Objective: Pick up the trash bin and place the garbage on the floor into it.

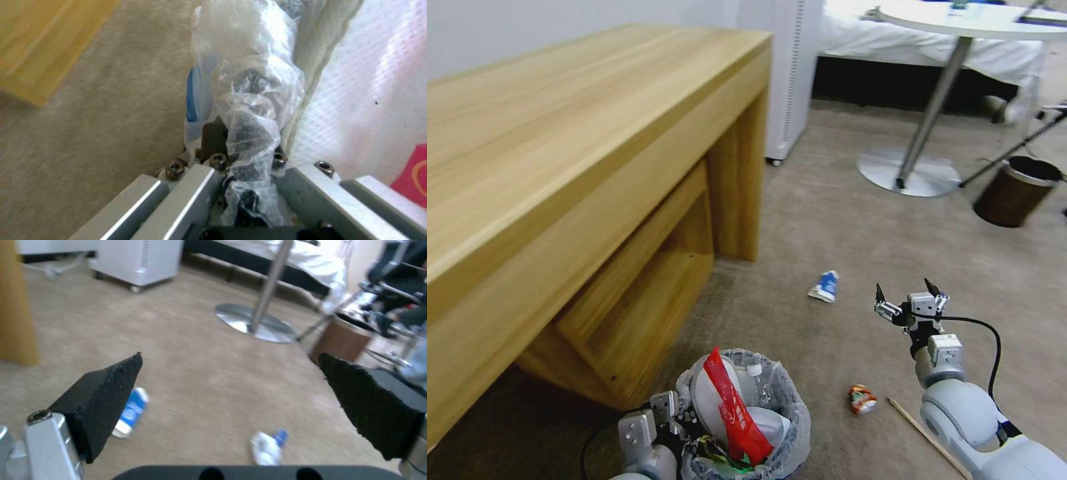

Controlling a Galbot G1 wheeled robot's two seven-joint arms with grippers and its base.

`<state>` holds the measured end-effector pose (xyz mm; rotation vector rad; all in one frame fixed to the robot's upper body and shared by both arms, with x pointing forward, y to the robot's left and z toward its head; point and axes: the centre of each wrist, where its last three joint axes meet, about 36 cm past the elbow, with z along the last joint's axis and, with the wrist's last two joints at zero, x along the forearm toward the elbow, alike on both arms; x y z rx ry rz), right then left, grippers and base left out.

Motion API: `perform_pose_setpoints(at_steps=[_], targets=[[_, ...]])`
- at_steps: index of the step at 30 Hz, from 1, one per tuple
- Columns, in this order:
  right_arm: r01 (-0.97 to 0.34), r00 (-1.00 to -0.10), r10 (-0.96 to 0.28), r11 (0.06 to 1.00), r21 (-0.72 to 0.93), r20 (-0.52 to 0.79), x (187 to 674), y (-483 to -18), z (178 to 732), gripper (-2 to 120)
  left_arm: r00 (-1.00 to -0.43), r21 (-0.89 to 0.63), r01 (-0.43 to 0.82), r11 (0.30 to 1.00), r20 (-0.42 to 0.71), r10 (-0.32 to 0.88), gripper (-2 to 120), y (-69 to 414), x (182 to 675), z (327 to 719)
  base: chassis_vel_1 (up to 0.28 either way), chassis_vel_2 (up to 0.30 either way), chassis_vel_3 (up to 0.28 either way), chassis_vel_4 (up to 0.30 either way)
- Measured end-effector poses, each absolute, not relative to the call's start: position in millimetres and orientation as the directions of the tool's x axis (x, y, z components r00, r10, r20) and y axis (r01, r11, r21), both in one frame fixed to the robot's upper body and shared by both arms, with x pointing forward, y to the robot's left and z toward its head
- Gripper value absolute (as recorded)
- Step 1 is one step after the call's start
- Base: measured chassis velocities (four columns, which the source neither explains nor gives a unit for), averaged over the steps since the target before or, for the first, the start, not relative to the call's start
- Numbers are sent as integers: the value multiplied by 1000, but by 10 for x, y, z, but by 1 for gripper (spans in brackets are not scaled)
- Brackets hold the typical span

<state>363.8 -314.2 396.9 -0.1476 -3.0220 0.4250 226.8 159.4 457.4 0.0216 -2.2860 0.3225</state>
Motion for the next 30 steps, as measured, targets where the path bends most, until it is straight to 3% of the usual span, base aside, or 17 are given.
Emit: perform_pose_setpoints(at_steps=[7,30], targets=[[87,-993,106,959,-268,58,3657,-3150,3961,100,-672,-232,-117,966,734,95,0,1576,2256,4572,-102,-104,-111,-96],[178,-981,193,949,-261,32,3754,-3345,4042,100,-673,-229,-108,967,733,98,0,1561,2261,4571,0,0,0,0]])
